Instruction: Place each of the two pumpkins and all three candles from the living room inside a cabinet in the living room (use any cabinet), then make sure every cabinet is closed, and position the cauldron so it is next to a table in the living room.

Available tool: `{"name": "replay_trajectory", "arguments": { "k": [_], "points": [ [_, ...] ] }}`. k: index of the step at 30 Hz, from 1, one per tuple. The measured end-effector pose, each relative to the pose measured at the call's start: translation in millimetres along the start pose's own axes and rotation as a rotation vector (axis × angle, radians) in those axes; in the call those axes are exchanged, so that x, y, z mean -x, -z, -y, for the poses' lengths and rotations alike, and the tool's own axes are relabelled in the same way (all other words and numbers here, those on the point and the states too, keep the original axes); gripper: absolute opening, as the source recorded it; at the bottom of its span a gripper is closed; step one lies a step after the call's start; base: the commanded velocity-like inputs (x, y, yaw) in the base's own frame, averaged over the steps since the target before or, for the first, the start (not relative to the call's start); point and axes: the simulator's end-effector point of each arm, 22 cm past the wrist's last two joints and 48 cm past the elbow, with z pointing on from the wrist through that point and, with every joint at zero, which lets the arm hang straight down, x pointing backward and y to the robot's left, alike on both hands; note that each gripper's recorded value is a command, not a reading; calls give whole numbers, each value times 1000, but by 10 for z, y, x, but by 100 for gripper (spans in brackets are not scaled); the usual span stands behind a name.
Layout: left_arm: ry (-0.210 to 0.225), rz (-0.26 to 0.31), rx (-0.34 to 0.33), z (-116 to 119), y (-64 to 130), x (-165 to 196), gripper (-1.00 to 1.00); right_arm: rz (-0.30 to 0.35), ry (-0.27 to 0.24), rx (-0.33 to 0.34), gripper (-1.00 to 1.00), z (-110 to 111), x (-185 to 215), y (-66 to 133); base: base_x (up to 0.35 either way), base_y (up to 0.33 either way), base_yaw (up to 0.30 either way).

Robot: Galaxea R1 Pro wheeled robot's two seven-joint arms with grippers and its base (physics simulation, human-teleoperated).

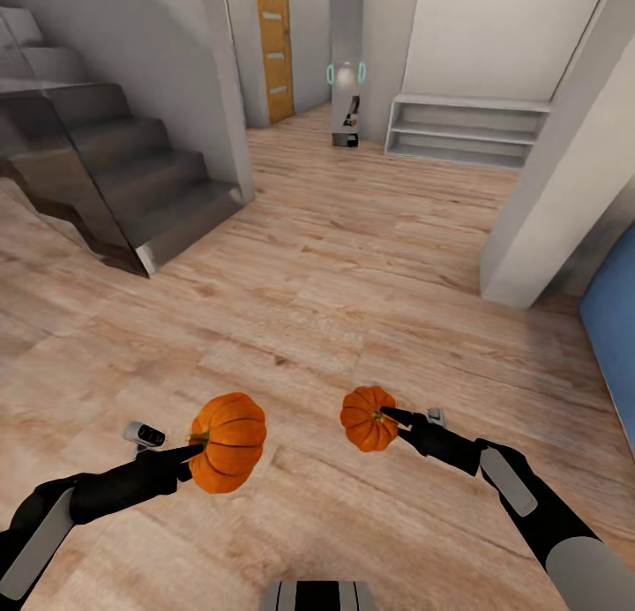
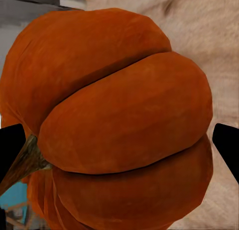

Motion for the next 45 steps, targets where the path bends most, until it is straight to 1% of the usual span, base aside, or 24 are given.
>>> {"name": "replay_trajectory", "arguments": {
  "k": [19, 32, 42, 45],
  "points": [
    [-83, -1, -25, 388, -16, 35, -100, 34, 65, 44, -100, -469, 166, 132, -312, 84, 250],
    [-138, -1, -44, 660, -22, 42, -100, 59, 108, 79, -100, -799, 263, 241, -311, 7, 252],
    [-178, -1, -60, 869, -20, 40, -100, 71, 138, 106, -100, -1045, 309, 327, -51, 0, 258],
    [-185, 0, -67, 923, -21, 41, -100, 51, 151, 108, -100, -1092, 243, 314, -1, 0, 223]
  ]
}}
